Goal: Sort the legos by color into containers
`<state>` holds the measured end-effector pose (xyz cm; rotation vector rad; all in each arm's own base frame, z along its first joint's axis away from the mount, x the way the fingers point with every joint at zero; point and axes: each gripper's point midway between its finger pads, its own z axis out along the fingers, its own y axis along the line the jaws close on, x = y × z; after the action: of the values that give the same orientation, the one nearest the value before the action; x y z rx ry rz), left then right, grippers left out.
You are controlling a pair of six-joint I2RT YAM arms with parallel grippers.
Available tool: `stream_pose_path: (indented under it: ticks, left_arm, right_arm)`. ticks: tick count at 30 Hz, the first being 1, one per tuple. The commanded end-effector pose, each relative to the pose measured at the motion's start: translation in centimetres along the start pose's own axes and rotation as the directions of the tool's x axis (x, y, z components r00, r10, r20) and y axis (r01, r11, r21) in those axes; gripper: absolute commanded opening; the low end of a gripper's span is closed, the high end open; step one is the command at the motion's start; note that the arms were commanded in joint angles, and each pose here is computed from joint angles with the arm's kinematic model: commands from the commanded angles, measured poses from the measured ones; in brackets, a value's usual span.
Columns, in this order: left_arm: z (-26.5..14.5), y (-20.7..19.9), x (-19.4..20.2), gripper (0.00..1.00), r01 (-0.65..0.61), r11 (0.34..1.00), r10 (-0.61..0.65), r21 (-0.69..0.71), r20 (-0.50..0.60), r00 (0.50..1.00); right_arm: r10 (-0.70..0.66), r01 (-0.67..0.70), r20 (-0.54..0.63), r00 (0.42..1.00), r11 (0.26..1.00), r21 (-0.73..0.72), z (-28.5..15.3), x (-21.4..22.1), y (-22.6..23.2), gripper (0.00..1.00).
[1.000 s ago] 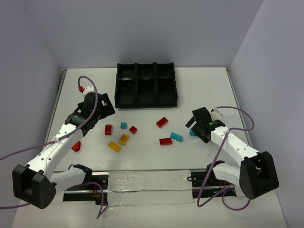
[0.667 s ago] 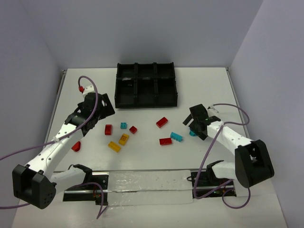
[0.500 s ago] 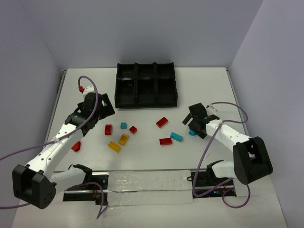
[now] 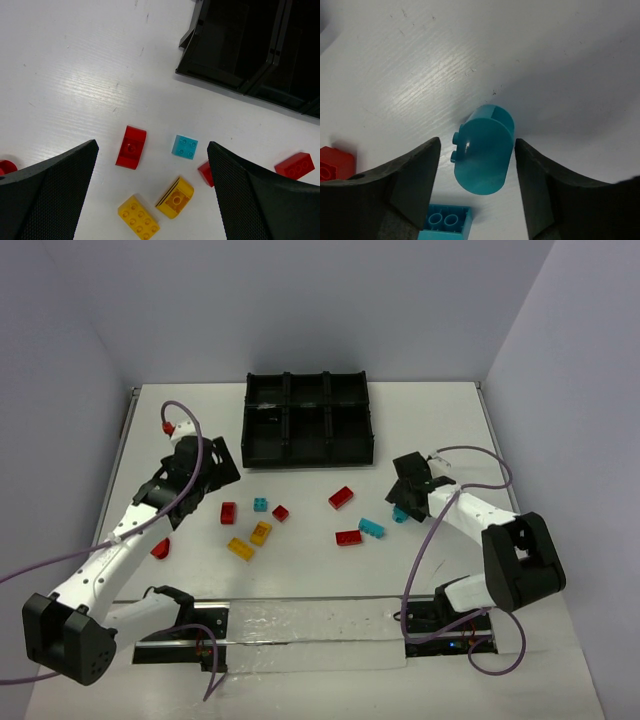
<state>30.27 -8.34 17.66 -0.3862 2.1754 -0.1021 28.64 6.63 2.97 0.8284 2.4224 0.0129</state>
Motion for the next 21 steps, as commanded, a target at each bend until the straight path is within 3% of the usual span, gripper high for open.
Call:
stream_pose_path:
  ticks: [1, 8, 21]
  left_arm:
    - [-0.7, 0.3, -0.7, 0.99, 0.006, 1.000, -0.006, -0.008, 0.030, 1.000]
    - [-0.9, 0.3, -0.7, 0.99, 0.021, 1.000, -0.021, -0.002, 0.030, 0.999]
    - [-0.8, 0.1, -0.7, 0.99, 0.011, 1.000, -0.011, 0.010, 0.039, 0.999]
  right_arm:
    - [0.001, 0.002, 0.053, 0.999, 0.999, -0.047, -0.2, -1.7, 1.6, 0.60]
    - [-0.019, 0.023, 0.061, 0.998, 0.998, -0.063, -0.6, -1.8, 2.1, 0.45]
    - [-0.040, 0.057, 0.116, 0.992, 0.987, -0.149, -3.6, -3.6, 4.0, 0.44]
